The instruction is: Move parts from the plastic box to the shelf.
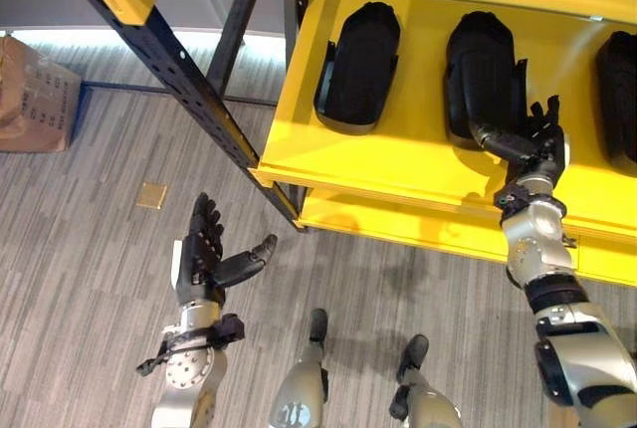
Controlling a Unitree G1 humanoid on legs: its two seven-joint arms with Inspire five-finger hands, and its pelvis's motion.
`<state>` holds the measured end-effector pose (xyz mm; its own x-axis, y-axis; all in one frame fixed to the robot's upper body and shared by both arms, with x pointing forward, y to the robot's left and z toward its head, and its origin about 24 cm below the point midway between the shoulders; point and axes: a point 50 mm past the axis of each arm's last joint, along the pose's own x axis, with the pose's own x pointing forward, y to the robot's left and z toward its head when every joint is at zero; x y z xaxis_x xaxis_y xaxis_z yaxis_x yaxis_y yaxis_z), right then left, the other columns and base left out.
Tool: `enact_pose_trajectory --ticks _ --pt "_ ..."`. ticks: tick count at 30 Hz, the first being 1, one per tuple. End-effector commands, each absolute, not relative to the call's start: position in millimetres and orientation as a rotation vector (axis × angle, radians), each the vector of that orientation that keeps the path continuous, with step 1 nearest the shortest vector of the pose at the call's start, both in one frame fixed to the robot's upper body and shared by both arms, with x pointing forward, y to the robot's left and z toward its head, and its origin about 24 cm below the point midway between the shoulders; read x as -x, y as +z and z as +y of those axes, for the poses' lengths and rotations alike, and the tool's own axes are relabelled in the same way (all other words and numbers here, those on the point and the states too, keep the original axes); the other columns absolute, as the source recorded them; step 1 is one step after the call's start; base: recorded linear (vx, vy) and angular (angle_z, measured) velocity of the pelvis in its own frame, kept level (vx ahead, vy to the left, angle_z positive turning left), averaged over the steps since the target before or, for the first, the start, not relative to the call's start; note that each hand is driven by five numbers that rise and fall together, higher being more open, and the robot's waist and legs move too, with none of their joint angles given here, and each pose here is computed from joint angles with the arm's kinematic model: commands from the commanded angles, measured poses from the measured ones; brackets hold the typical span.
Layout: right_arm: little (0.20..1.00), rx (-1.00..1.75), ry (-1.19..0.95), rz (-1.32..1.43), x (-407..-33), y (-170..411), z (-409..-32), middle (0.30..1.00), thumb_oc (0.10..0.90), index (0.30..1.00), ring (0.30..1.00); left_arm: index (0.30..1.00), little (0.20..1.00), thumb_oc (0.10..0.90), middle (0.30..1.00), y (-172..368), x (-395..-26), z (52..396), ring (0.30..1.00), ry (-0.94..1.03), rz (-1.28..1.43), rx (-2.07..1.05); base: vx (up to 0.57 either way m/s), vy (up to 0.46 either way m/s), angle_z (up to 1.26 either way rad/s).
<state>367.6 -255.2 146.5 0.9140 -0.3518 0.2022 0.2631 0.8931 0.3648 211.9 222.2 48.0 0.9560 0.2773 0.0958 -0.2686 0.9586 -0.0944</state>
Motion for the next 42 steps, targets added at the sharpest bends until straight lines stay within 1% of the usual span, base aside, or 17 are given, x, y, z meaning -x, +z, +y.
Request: enact_pose_trajectory --ticks 1,11,15,17,19,22,23,24,26,28,30,31,39,42 --pt "1.000 -0.325 -0.083 -0.445 -375 194 -211 1.000 0.900 1.000 1.000 1.000 1.000 0.900 1.000 95 -211 229 1.000 0.296 -0.378 0.078 0.00 0.000 0.00" --pt "1.000 -0.334 -0.078 -0.444 -374 191 -209 1.000 0.900 1.000 1.000 1.000 1.000 0.900 1.000 95 -211 229 1.000 0.303 -0.379 0.079 0.00 -0.003 0.02" --pt "1.000 -0.313 -0.121 -0.468 -371 194 -217 1.000 0.900 1.000 1.000 1.000 1.000 0.900 1.000 94 -210 231 1.000 0.310 -0.379 0.076 0.00 0.000 0.00" --pt "1.000 -0.281 -0.176 -0.529 -365 206 -230 1.000 0.900 1.000 1.000 1.000 1.000 0.900 1.000 94 -209 232 1.000 0.323 -0.380 0.075 0.00 0.000 0.00" --pt "1.000 -0.281 -0.178 -0.529 -365 206 -230 1.000 0.900 1.000 1.000 1.000 1.000 0.900 1.000 94 -210 232 1.000 0.322 -0.380 0.076 0.00 0.000 0.00" --pt "1.000 -0.138 -0.277 -0.674 -345 230 -245 1.000 0.900 1.000 1.000 1.000 1.000 0.900 1.000 95 -209 236 1.000 0.353 -0.386 0.053 0.00 0.000 0.00" --pt "1.000 -0.138 -0.278 -0.673 -345 230 -245 1.000 0.900 1.000 1.000 1.000 1.000 0.900 1.000 95 -209 236 1.000 0.352 -0.386 0.052 0.00 0.000 0.00" --pt "1.000 0.020 -0.349 -0.767 -331 245 -251 1.000 0.900 1.000 1.000 1.000 1.000 0.900 1.000 98 -208 237 1.000 0.361 -0.400 0.028 0.00 0.000 0.00" --pt "1.000 0.026 -0.358 -0.765 -329 244 -250 1.000 0.900 1.000 1.000 1.000 1.000 0.900 1.000 97 -208 236 1.000 0.359 -0.399 0.026 0.00 0.000 0.00" --pt "1.000 0.193 -0.430 -0.890 -302 255 -250 1.000 0.900 1.000 1.000 1.000 1.000 0.900 1.000 100 -206 238 1.000 0.377 -0.412 -0.034 0.00 0.000 0.00" --pt "1.000 0.213 -0.454 -0.902 -298 255 -251 1.000 0.900 1.000 1.000 1.000 1.000 0.900 1.000 101 -206 238 1.000 0.374 -0.417 -0.042 0.00 0.000 0.00" --pt "1.000 0.231 -0.471 -0.963 -284 259 -250 1.000 0.900 1.000 1.000 1.000 1.000 0.900 1.000 103 -204 239 1.000 0.377 -0.425 -0.052 0.00 0.000 0.00" --pt "1.000 0.132 -0.361 -0.921 -265 229 -235 1.000 0.900 1.000 1.000 1.000 1.000 0.900 1.000 101 -204 237 1.000 0.358 -0.403 -0.079 0.00 0.002 -0.01" --pt "1.000 0.000 -0.293 -0.858 -259 208 -230 1.000 0.900 1.000 1.000 1.000 1.000 0.900 1.000 98 -206 233 1.000 0.331 -0.383 -0.071 0.00 0.018 -0.07"
